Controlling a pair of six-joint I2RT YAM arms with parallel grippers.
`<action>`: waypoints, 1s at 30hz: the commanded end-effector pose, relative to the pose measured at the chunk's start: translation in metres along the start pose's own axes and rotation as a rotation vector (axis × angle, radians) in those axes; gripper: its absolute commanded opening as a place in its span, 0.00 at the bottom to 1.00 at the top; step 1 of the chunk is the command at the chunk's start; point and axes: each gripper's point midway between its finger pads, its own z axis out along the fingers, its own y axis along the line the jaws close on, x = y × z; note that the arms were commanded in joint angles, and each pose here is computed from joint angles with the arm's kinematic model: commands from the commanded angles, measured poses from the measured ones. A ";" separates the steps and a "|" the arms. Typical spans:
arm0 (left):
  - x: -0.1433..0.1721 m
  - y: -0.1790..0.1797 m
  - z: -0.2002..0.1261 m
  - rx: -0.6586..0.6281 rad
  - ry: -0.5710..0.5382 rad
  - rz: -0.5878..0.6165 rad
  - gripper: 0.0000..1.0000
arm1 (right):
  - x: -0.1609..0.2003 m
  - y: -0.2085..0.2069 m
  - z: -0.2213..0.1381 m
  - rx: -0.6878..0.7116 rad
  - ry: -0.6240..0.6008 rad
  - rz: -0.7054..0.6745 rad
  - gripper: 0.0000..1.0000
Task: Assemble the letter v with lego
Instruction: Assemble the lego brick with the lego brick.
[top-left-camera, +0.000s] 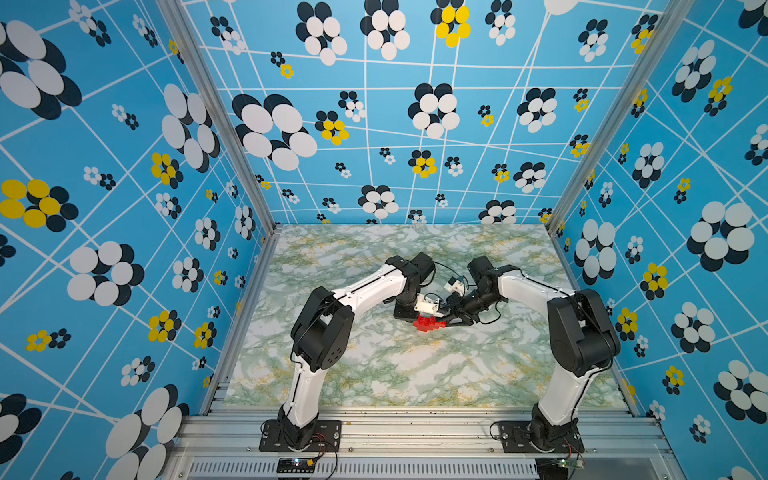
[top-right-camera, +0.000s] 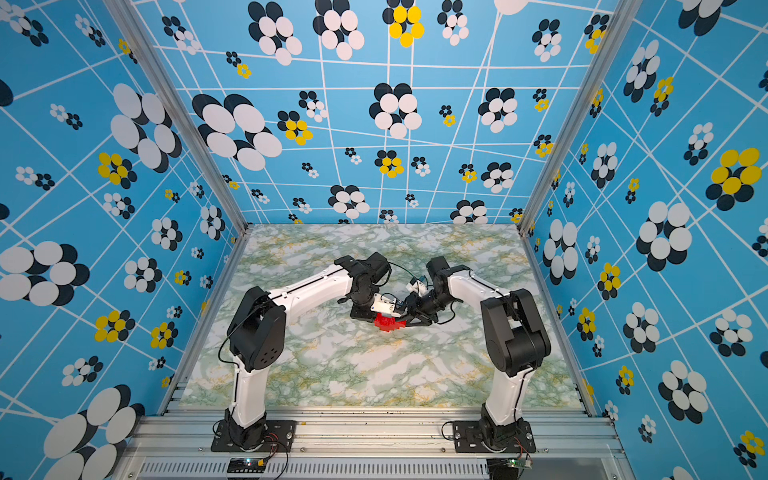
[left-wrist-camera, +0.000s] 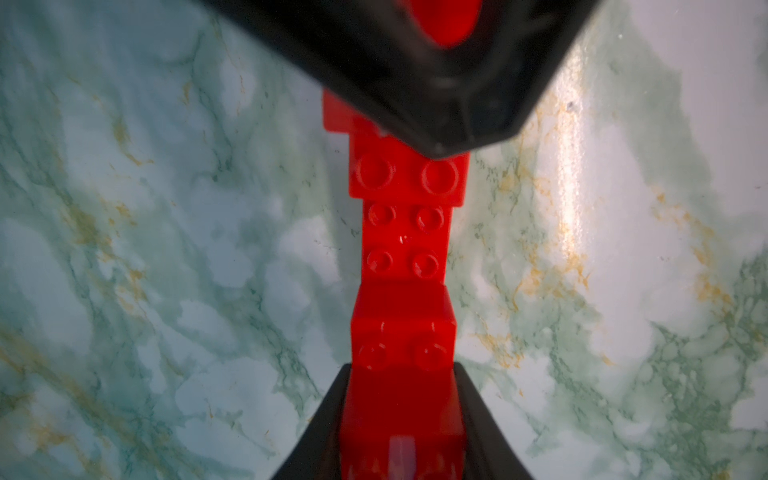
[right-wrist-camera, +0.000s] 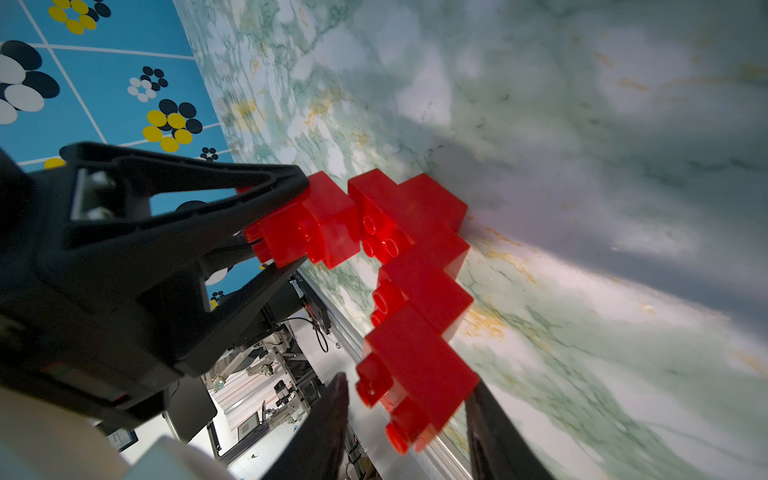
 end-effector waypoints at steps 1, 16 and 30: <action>0.004 -0.010 -0.011 0.017 0.011 0.017 0.00 | 0.002 -0.011 0.005 0.011 0.011 0.030 0.47; 0.004 -0.003 -0.009 0.000 0.019 0.036 0.00 | 0.003 -0.011 0.004 0.011 0.013 0.034 0.47; 0.001 0.003 -0.003 -0.005 0.016 0.064 0.00 | 0.003 -0.012 0.005 0.010 0.015 0.035 0.47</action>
